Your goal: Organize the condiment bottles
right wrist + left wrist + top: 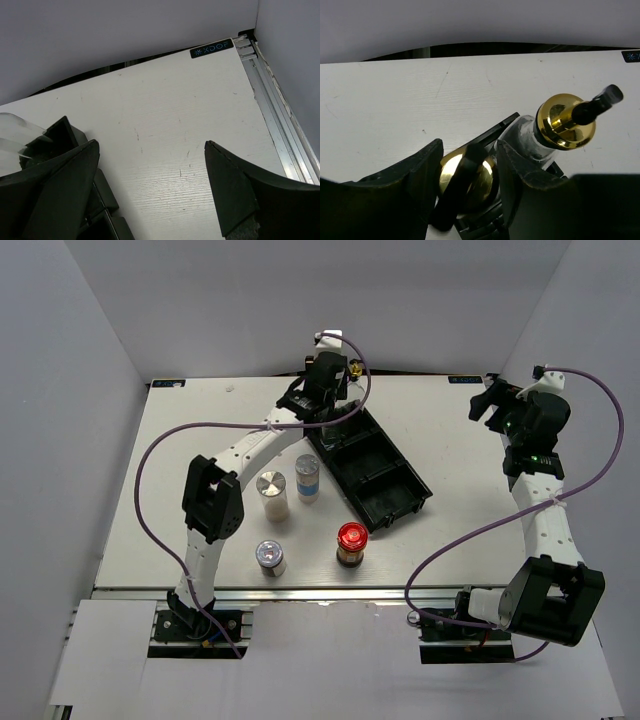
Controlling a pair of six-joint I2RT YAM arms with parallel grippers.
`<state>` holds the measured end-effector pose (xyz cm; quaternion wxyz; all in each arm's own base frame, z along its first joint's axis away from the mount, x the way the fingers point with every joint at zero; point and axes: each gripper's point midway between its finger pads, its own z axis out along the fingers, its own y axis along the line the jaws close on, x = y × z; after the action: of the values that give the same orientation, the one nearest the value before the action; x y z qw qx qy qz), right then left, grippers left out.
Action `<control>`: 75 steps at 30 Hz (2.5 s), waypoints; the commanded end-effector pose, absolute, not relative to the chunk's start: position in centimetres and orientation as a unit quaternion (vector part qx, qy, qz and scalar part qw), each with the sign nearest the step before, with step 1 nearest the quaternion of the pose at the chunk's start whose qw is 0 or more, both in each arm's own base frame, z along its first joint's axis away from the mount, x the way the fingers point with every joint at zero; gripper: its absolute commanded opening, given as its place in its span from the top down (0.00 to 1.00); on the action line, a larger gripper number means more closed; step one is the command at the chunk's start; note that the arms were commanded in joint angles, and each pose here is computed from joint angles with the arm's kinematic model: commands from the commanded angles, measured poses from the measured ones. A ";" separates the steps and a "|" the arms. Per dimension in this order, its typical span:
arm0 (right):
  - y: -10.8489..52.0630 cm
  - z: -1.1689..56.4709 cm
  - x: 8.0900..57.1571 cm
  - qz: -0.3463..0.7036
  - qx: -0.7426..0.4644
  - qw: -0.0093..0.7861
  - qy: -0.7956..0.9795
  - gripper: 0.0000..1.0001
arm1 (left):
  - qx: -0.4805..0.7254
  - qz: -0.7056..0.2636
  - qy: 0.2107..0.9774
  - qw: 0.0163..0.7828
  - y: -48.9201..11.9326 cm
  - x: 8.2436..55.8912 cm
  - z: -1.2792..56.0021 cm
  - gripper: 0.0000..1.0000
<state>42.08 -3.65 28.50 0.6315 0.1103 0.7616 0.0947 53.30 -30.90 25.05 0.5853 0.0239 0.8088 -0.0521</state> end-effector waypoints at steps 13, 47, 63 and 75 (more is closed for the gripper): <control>-1.4 31.4 40.7 0.134 0.049 0.650 0.747 0.11 | 0.004 -0.059 0.775 0.629 -28.9 51.0 33.0 0.25; 29.0 22.5 25.7 0.219 -0.493 0.434 0.721 0.11 | -0.192 -0.061 0.862 0.466 -10.0 36.3 19.7 0.02; 29.3 17.5 19.3 0.194 -0.479 0.338 0.787 0.11 | -0.194 -0.068 0.839 0.504 -8.6 34.5 20.4 0.02; 26.4 14.0 15.7 0.166 -0.470 0.275 0.822 0.10 | -0.178 -0.089 0.836 0.511 -9.3 34.3 19.8 0.02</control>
<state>16.46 26.93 13.63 0.2770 -0.4775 0.8178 0.1628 34.34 -9.00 18.22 0.4886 -0.1815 0.8506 -0.0689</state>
